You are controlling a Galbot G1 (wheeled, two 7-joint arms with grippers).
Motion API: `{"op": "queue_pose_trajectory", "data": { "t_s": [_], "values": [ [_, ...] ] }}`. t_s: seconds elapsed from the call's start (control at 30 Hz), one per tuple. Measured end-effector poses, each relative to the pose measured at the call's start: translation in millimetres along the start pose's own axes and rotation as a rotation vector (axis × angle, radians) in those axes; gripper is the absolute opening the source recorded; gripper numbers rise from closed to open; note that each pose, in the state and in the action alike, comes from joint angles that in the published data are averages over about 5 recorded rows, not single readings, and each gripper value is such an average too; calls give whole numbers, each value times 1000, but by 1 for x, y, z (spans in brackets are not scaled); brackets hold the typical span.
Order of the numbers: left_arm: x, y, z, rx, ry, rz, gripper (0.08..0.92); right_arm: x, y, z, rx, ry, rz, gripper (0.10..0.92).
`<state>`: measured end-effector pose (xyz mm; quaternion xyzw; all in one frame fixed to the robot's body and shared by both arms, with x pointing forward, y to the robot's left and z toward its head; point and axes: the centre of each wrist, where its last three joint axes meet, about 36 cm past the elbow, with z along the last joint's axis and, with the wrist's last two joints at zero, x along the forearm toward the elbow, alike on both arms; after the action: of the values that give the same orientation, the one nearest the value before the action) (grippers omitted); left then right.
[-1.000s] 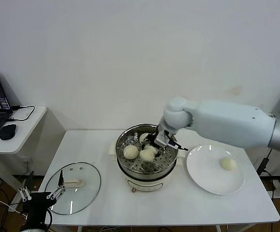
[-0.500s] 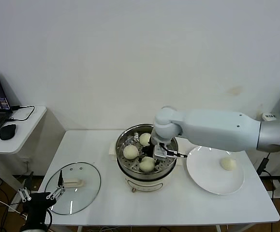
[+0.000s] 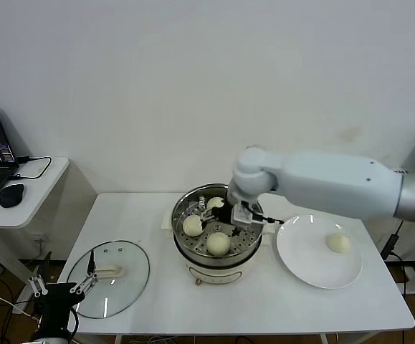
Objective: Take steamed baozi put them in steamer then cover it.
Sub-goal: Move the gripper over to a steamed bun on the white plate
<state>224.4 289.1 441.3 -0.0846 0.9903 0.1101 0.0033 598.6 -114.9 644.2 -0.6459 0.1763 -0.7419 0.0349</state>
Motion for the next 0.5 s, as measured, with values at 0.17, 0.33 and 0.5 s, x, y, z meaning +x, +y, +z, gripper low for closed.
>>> {"op": "queue_pose_trajectory", "data": {
  "t_s": [0.17, 0.33, 0.5],
  "values": [
    [-3, -1, 1, 1, -3, 11, 823, 33, 31, 13, -189, 74, 16, 823],
    [-7, -3, 2, 4, -4, 27, 823, 60, 81, 21, -449, 142, 44, 823],
    [-11, -6, 5, 8, -4, 43, 823, 72, 141, 24, -686, 195, 55, 823]
  ]
}}
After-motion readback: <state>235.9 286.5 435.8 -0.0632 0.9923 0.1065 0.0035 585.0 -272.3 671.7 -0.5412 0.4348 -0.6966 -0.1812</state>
